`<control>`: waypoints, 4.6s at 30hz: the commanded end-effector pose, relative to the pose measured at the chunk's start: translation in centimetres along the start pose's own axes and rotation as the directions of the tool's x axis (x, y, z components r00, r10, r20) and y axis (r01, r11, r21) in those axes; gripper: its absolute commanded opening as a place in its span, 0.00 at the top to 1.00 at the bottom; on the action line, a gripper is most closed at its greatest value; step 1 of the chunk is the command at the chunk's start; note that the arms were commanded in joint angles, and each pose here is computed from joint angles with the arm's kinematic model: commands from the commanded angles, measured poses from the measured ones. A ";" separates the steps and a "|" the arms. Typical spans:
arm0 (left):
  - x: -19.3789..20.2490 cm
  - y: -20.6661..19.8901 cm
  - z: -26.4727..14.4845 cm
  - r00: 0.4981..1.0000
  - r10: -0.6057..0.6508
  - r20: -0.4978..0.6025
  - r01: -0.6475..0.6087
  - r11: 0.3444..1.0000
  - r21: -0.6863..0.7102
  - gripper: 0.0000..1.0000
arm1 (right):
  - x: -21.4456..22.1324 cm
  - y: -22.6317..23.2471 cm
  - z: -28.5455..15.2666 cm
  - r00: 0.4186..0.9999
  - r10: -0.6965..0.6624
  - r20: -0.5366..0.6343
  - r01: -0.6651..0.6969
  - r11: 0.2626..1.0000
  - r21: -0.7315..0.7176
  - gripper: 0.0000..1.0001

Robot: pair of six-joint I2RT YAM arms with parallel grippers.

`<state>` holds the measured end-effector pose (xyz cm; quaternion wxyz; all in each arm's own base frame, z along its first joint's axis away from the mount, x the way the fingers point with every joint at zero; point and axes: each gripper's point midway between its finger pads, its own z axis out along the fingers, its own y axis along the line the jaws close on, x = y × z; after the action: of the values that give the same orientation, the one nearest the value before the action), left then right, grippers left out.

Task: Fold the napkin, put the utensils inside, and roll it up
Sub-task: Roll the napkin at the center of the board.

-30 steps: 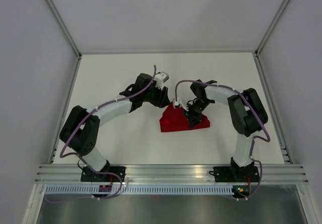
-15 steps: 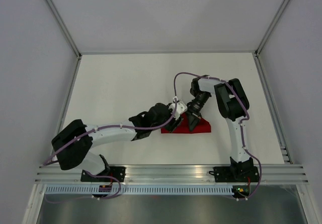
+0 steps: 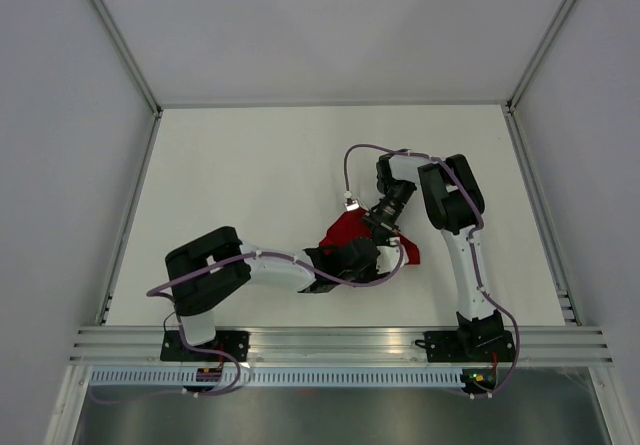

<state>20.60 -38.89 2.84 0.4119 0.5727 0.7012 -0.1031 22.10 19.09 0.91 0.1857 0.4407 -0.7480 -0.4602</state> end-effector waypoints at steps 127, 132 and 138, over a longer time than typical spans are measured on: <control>-3.2 8.0 -3.5 0.951 -0.260 0.168 0.270 0.962 -0.039 0.47 | 1.5 -4.5 -1.2 0.964 -0.258 0.056 0.238 0.941 0.242 0.87; -3.7 4.7 -1.5 0.994 -0.036 0.102 0.043 0.997 -0.069 0.47 | 1.2 -5.1 -1.4 0.973 -0.221 0.061 0.202 0.952 0.230 0.87; -2.9 2.6 0.1 0.991 0.125 0.054 -0.120 0.989 -0.088 0.45 | 1.2 -5.4 -1.5 0.978 -0.199 0.062 0.183 0.962 0.202 0.87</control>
<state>21.19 -39.03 4.18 0.4199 0.5709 0.6960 -0.1155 23.12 17.67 1.03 0.0882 0.4448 -0.7587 -0.4678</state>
